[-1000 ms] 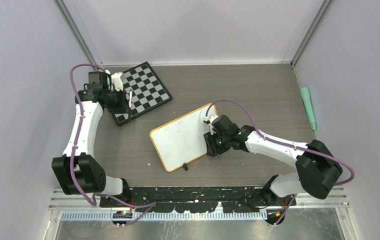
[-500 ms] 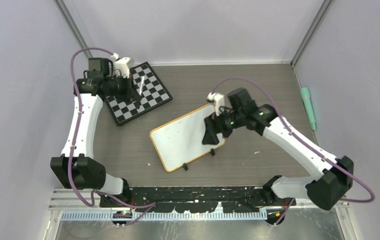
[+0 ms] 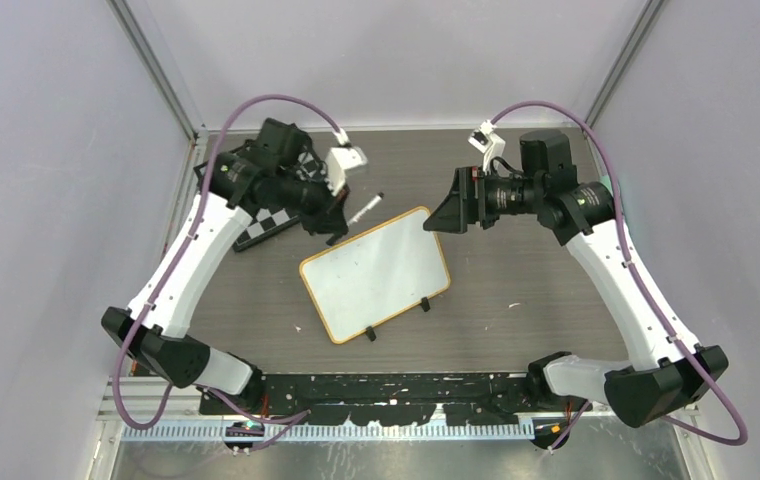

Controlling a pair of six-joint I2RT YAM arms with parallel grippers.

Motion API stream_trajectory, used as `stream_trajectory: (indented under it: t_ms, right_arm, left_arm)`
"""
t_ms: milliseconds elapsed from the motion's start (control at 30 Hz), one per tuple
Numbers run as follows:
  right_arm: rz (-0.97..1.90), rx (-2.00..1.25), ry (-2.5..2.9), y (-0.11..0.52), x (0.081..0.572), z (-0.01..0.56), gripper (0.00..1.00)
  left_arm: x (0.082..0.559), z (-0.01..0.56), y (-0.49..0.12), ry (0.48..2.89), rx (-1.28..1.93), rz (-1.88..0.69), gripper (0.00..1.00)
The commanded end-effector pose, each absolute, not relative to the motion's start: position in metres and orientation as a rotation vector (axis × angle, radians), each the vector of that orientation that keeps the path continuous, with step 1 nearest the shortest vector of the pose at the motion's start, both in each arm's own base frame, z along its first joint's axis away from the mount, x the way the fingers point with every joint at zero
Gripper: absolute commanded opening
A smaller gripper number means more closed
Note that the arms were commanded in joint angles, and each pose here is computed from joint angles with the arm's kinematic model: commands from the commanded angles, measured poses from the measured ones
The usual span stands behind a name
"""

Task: Write a sentence on the whiteboard
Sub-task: Pass from the left arm to the right

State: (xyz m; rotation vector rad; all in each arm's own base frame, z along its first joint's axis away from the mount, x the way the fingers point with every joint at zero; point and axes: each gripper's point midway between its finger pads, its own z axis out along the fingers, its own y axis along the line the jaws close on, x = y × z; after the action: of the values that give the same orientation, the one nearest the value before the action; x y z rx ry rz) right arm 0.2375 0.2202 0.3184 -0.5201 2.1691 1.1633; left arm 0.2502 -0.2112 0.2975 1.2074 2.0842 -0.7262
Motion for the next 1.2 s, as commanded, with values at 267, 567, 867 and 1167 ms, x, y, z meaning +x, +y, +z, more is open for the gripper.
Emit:
stream_trajectory:
  t_ms: [267,567,867,1167]
  right_arm:
    - [1.532,-0.549,2.297,0.26,0.194,0.317,0.82]
    - [1.548,-0.565,2.361,0.284,0.197,0.301,0.63]
    - [1.548,-0.595,2.402,0.296,0.193,0.286,0.44]
    - [1.557,-0.61,2.411,0.3,0.189,0.282,0.35]
  left_arm:
    - [0.202,0.275,-0.249,1.94,1.64,-0.628,0.0]
    - [0.195,0.268,-0.271,1.901,1.763,-0.574,0.0]
    - [0.191,0.268,-0.288,1.89,1.794,-0.61,0.0]
    - [0.196,0.272,-0.293,1.898,1.768,-0.61,0.0]
